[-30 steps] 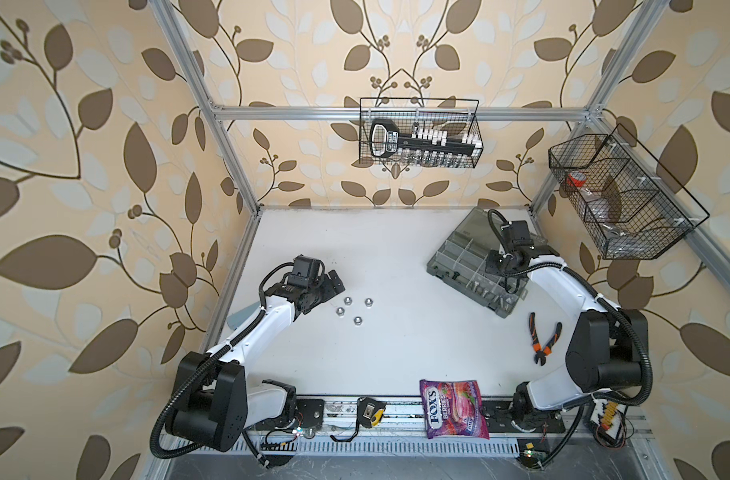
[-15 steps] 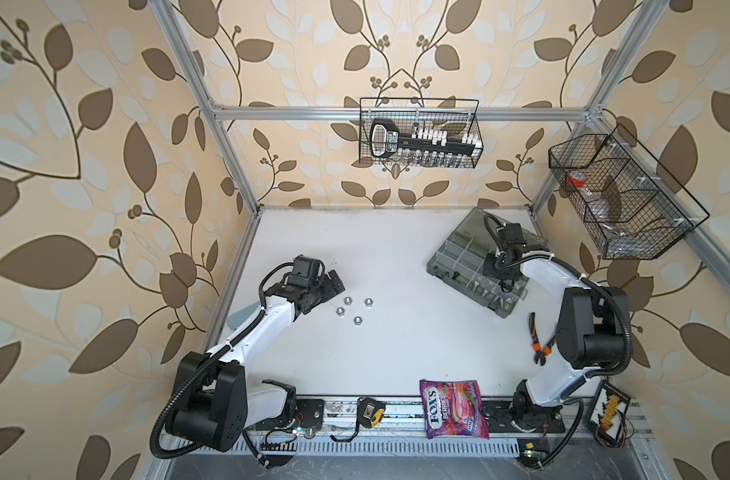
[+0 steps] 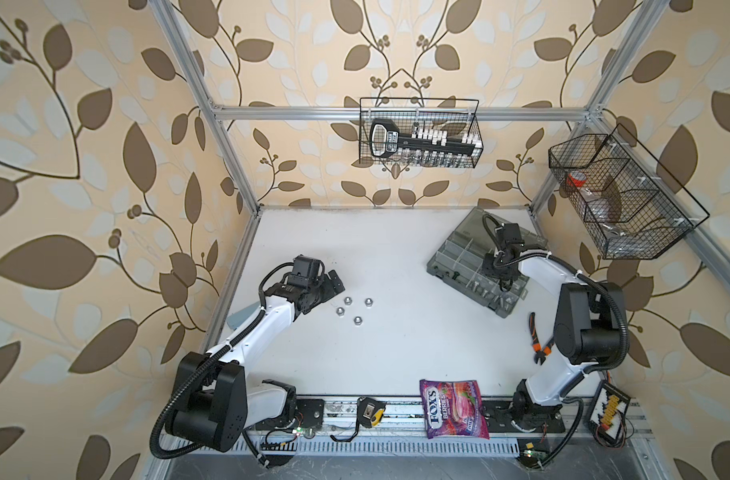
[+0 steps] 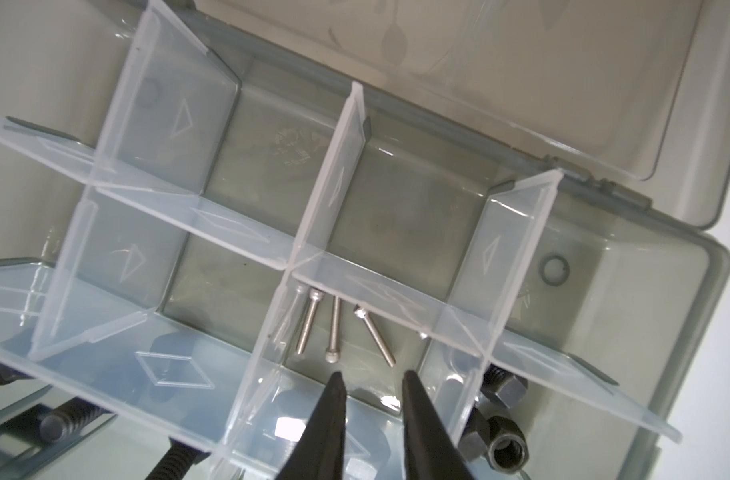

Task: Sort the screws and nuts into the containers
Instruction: 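Open the right gripper over the box's middle compartment, then move the open right gripper back over the silver nuts, then lower the right gripper and close it on a silver hex nut, then lift the nut with the right gripper and carry it over the box, then open the right gripper over the box's middle compartment, then move the open right gripper back over the remaining silver nuts, then lower the right gripper and close it on another silver nut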

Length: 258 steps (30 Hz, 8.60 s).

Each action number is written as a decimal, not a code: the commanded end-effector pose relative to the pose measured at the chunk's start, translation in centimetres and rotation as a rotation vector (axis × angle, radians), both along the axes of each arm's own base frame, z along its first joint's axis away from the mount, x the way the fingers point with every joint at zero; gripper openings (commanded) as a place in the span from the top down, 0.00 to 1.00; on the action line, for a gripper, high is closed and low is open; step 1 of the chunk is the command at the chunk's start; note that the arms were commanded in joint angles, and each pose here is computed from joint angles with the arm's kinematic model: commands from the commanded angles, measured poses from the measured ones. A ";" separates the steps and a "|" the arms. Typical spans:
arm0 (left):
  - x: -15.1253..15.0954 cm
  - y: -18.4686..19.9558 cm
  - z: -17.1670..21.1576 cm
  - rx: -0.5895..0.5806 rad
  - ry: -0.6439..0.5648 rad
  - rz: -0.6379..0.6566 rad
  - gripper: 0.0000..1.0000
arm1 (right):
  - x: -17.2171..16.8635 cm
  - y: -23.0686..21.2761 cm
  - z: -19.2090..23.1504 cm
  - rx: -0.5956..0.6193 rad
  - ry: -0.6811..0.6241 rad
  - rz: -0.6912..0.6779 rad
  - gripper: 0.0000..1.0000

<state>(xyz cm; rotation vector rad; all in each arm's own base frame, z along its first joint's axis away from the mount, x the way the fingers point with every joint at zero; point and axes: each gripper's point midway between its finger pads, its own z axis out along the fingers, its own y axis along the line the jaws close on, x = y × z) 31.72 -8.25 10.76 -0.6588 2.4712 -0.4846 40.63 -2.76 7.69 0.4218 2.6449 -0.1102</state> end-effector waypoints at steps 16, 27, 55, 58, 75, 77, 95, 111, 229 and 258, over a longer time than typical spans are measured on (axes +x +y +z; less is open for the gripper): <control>-0.9 1.0 0.6 0.016 0.008 0.074 0.01 | -3.0 18.3 5.3 0.137 -0.126 0.381 0.55; -1.7 1.4 -0.2 0.010 0.034 0.119 0.01 | -6.8 33.1 1.0 0.049 -0.031 0.716 0.19; -2.4 1.9 -0.7 0.013 0.043 0.148 0.01 | -6.1 41.3 -5.0 -0.014 0.069 0.876 0.51; -2.4 1.9 -0.6 0.014 0.042 0.147 0.01 | -6.1 41.4 -5.4 -0.019 0.078 0.880 0.54; -2.3 2.0 -0.8 0.023 0.047 0.146 0.01 | -6.9 40.6 -7.1 -0.045 0.127 0.898 0.80; -2.3 1.9 -0.7 0.021 0.046 0.145 0.01 | -6.8 40.4 -6.9 -0.056 0.121 0.898 0.88; -2.1 1.9 -0.6 0.028 0.041 0.134 0.01 | -3.0 33.0 2.8 -0.064 -0.074 0.713 1.00; -1.8 1.7 -0.4 0.022 0.040 0.124 0.01 | 2.5 13.1 6.0 -0.007 -0.138 0.301 1.00; -4.9 5.5 0.0 0.107 0.035 0.316 0.01 | -5.6 48.1 -6.3 0.071 0.037 0.997 0.57; -4.7 5.2 -0.3 0.097 0.040 0.302 0.01 | -6.8 45.5 -10.3 -0.132 0.127 1.024 0.78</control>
